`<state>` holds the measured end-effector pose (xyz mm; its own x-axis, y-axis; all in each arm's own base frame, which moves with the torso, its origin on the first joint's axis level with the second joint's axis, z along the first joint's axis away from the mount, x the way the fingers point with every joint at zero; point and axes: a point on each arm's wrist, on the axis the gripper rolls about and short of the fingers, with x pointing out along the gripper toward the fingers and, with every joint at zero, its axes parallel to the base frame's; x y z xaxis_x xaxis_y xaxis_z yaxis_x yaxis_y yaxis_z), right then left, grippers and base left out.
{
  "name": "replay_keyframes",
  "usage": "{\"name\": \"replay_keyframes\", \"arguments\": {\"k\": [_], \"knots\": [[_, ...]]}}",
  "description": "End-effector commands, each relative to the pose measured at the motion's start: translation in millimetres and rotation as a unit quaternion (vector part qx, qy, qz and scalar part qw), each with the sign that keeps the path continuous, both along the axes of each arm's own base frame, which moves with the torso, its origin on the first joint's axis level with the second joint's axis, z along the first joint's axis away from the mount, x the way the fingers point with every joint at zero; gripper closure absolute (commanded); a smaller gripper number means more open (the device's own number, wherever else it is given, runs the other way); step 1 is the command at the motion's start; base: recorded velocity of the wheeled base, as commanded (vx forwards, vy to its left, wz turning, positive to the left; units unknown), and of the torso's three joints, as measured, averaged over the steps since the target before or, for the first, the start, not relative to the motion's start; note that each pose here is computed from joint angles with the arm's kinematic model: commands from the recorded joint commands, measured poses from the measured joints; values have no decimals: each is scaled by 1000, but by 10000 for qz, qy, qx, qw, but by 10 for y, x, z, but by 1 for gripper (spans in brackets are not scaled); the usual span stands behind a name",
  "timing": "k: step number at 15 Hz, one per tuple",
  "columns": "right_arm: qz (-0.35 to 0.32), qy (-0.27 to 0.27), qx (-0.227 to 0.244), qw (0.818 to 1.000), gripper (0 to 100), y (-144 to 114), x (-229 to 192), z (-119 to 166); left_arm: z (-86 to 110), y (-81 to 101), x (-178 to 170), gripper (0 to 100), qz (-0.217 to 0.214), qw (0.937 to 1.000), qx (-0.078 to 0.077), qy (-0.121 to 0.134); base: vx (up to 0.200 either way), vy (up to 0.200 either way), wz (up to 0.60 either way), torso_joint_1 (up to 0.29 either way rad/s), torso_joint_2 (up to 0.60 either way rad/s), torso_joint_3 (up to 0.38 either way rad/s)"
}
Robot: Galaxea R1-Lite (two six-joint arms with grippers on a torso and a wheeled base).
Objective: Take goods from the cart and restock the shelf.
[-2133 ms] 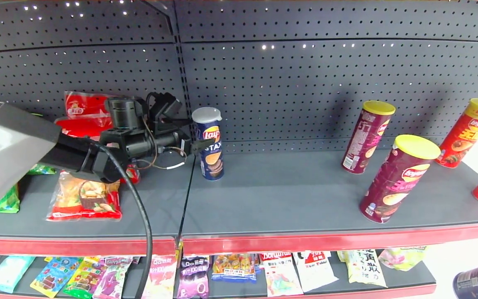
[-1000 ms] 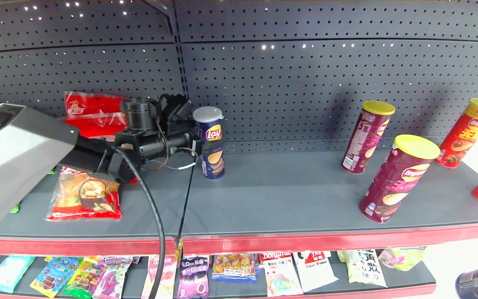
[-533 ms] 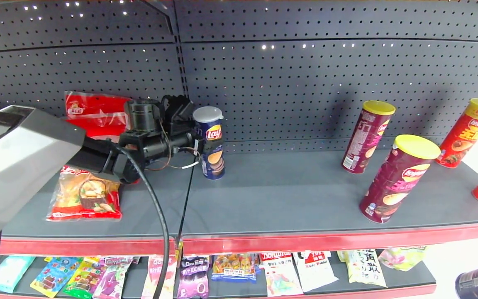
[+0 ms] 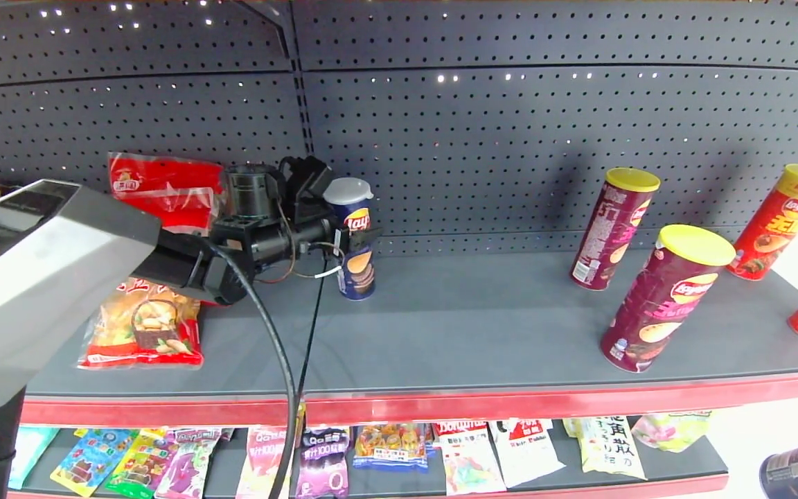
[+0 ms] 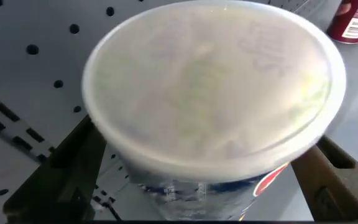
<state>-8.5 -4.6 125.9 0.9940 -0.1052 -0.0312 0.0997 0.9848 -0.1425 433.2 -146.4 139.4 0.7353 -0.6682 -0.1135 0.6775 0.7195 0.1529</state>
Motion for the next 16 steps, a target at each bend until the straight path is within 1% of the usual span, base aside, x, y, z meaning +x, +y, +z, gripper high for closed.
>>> {"name": "replay_keyframes", "arguments": {"k": [1,6,8,9,10,12,13,14,16], "knots": [[-18,3,-4,10000,100,-1,0,-3,-8,-9,5,100,-9,10000,8,-3,0,0,0,0,0,0],[-33,-5,-4,10000,100,-2,-2,-3,-7,-1,-22,100,-26,10000,26,17,0,0,0,0,0,0],[-33,-5,-4,10000,100,-2,-2,-3,105,24,-119,100,-168,9999,-13,23,0,0,0,0,0,0],[-33,-5,-4,10000,100,-2,-2,-3,157,79,-223,100,-432,9990,-28,144,0,0,0,0,0,0],[-33,-5,-4,10000,100,-2,-2,-3,225,159,-321,100,-622,9979,-48,193,0,0,0,0,0,0],[-33,3,-4,10000,100,-2,-1,-8,368,300,-488,100,-941,9954,-112,138,0,0,0,0,0,0],[-33,10,-5,10000,100,-2,1,-7,437,353,-581,100,-1153,9932,-151,116,0,0,0,0,0,0],[-33,10,-5,10000,100,-2,1,-7,456,385,-690,100,-1367,9904,-158,123,0,0,0,0,0,0],[-33,18,-6,10000,100,-1,4,-3,428,443,-941,100,-1695,9851,-137,258,0,0,0,0,0,0]]}}
